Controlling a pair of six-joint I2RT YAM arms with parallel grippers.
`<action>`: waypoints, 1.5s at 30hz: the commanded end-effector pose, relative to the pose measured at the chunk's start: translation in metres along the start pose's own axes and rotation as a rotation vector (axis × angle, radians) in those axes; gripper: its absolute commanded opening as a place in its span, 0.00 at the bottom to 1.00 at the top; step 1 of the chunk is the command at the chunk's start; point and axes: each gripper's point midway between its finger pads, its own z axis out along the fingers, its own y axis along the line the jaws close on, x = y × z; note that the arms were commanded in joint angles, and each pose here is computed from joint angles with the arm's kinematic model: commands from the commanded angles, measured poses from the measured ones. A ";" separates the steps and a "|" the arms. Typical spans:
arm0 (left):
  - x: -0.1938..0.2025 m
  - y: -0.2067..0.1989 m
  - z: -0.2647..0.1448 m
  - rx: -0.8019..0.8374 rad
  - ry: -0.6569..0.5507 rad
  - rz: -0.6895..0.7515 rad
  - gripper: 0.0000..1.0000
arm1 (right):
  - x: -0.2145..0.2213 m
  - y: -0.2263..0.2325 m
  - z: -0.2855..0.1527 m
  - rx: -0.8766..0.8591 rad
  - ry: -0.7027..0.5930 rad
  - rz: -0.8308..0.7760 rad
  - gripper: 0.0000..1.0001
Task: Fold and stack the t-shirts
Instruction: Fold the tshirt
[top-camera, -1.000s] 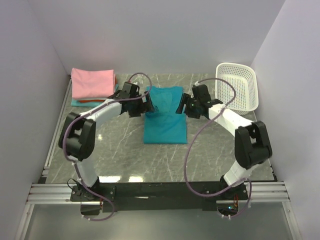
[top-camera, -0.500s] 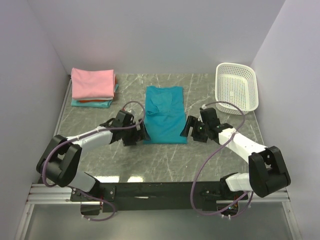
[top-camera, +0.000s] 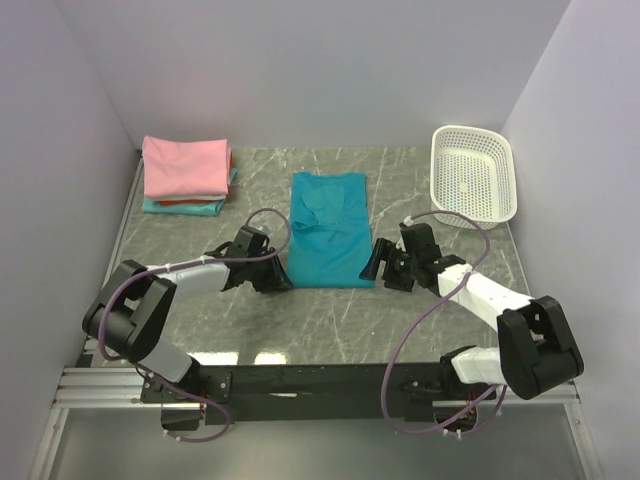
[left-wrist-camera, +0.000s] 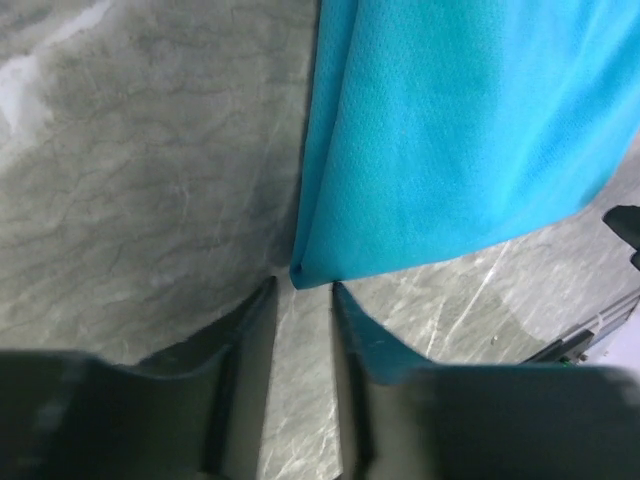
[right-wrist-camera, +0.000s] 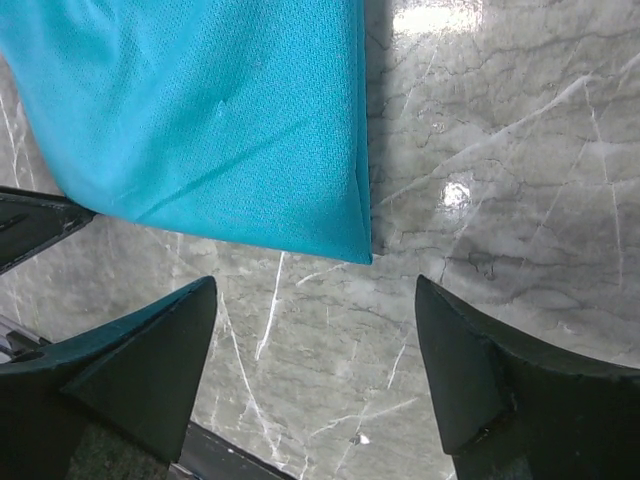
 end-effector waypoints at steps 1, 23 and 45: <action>-0.007 -0.004 0.005 -0.001 -0.019 0.014 0.30 | -0.003 0.008 0.001 -0.036 -0.023 -0.009 0.85; -0.012 -0.004 0.008 -0.011 -0.039 0.018 0.01 | 0.007 0.004 0.036 -0.023 0.093 -0.014 0.03; 0.029 -0.029 -0.119 0.050 -0.219 0.058 0.01 | 0.071 0.050 -0.106 -0.243 0.217 -0.245 0.00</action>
